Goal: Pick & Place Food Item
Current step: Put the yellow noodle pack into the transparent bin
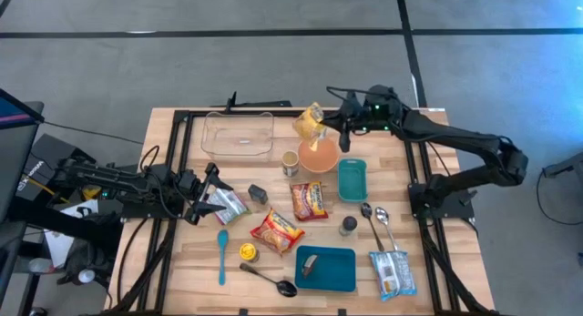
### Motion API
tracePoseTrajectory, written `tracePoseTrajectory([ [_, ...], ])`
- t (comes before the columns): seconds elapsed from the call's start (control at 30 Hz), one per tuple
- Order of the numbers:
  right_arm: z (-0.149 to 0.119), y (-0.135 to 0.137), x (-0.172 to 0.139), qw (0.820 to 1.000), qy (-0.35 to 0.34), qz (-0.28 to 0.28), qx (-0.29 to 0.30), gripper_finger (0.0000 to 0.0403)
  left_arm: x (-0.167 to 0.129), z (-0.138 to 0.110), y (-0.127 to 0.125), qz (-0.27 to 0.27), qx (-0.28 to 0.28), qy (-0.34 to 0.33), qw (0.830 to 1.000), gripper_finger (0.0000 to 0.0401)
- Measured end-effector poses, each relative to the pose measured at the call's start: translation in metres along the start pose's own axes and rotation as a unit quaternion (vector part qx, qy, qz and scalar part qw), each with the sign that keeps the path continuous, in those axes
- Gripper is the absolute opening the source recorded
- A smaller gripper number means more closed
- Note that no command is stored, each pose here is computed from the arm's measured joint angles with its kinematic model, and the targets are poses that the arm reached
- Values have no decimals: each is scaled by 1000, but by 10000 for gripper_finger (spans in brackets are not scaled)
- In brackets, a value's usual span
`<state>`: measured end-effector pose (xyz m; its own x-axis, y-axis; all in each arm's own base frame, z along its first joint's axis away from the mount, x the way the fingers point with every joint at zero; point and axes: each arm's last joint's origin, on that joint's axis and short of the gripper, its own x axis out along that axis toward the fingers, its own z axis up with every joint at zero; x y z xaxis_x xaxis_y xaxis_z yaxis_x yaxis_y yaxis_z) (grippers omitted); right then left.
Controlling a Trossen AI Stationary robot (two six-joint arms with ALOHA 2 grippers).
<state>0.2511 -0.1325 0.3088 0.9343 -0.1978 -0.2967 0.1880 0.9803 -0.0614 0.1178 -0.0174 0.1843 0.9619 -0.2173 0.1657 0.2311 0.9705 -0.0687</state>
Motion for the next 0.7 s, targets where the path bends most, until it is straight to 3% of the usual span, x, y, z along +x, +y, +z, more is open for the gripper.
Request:
tracePoseTrajectory([
  [0.7, 3, 14, 9, 999, -16, 27, -17, 0, 0, 0, 0, 0, 0, 0, 1000, 271],
])
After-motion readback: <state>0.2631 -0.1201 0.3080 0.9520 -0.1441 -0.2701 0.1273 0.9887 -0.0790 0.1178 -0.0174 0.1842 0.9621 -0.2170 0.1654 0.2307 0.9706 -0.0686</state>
